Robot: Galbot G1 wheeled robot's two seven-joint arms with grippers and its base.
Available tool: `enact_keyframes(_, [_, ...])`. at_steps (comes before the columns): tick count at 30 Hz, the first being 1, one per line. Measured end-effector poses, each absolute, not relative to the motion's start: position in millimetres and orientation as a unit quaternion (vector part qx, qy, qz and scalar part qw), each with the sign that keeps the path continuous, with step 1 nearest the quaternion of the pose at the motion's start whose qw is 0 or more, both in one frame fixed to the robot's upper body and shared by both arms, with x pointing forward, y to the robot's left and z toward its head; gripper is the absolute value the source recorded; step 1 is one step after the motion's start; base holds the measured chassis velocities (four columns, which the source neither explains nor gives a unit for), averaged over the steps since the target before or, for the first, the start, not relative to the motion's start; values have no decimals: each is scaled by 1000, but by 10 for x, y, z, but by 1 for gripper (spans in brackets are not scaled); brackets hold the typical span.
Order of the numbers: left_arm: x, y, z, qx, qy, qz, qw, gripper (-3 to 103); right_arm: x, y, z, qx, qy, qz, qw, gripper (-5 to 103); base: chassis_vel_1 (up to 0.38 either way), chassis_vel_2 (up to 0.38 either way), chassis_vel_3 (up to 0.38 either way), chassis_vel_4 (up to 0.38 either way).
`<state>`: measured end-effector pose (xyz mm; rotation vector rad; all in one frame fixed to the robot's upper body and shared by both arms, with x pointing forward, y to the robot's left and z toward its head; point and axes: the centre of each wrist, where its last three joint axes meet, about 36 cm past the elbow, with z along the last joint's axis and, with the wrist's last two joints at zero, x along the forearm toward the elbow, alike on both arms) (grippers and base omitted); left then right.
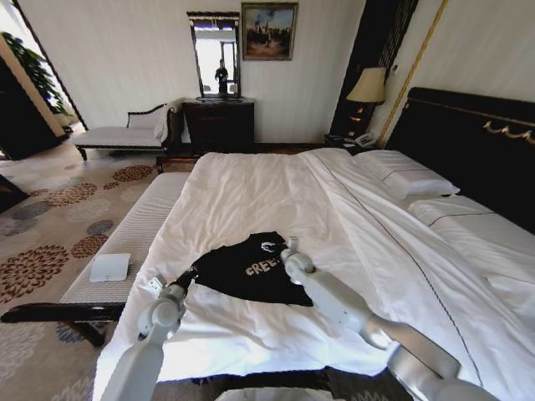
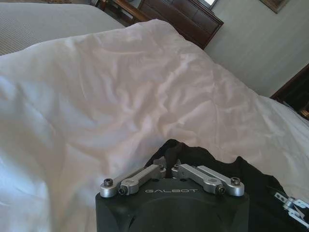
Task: Fold the clothes on the bed.
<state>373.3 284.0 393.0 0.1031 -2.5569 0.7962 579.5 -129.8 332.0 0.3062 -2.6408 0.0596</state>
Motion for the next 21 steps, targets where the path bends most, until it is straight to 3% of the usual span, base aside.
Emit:
enact_keyframes(9, [3640, 2818, 3877, 34, -927, 290, 234, 0, 6024, -1350, 3192, 70, -964, 120, 226, 100, 0, 0, 0, 0])
enact_keyframes(21, [3676, 2761, 3936, 20, -929, 290, 229, 0, 6332, -1500, 3251, 39, -966, 126, 222, 100, 0, 0, 0, 0])
